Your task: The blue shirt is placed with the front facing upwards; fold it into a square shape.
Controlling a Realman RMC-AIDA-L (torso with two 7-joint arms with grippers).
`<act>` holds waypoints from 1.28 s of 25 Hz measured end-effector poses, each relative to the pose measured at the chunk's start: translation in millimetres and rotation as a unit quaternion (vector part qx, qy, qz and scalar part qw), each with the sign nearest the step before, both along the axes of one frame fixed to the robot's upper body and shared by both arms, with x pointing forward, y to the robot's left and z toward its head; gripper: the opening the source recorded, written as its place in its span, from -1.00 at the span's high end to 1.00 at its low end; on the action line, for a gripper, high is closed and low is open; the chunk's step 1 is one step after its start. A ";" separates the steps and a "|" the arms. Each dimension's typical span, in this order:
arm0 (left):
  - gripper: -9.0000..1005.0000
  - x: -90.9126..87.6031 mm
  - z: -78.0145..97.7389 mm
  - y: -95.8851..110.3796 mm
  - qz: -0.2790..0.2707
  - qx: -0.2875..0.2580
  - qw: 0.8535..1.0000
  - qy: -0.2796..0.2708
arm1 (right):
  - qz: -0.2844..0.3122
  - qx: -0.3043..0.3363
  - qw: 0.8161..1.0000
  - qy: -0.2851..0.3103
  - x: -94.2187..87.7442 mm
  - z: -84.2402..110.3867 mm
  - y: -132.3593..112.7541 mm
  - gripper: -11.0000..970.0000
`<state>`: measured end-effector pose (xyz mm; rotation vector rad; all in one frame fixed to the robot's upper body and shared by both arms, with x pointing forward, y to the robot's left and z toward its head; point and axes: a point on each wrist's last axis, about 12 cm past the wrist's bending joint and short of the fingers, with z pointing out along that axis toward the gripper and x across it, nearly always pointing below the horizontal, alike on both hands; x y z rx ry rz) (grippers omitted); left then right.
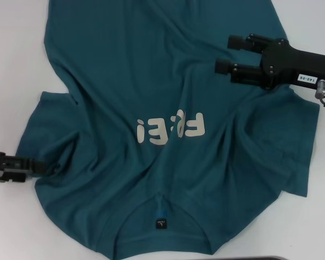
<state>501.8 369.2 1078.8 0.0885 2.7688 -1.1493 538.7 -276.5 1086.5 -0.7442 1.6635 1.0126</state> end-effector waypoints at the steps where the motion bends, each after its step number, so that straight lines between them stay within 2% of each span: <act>1: -0.74 -0.7 0.0 1.7 0.002 0.002 1.000 0.002 | 0.000 0.000 1.000 0.000 0.0 0.0 -0.1 -0.71; 12: -0.74 -3.8 -0.4 11.6 0.006 0.025 1.000 0.018 | -0.005 0.002 1.000 -0.001 0.3 0.4 -1.4 -0.71; 32: -0.74 12.5 4.0 2.6 -0.004 0.037 0.999 0.003 | -0.012 0.006 1.000 -0.002 -1.3 0.1 -4.7 -0.70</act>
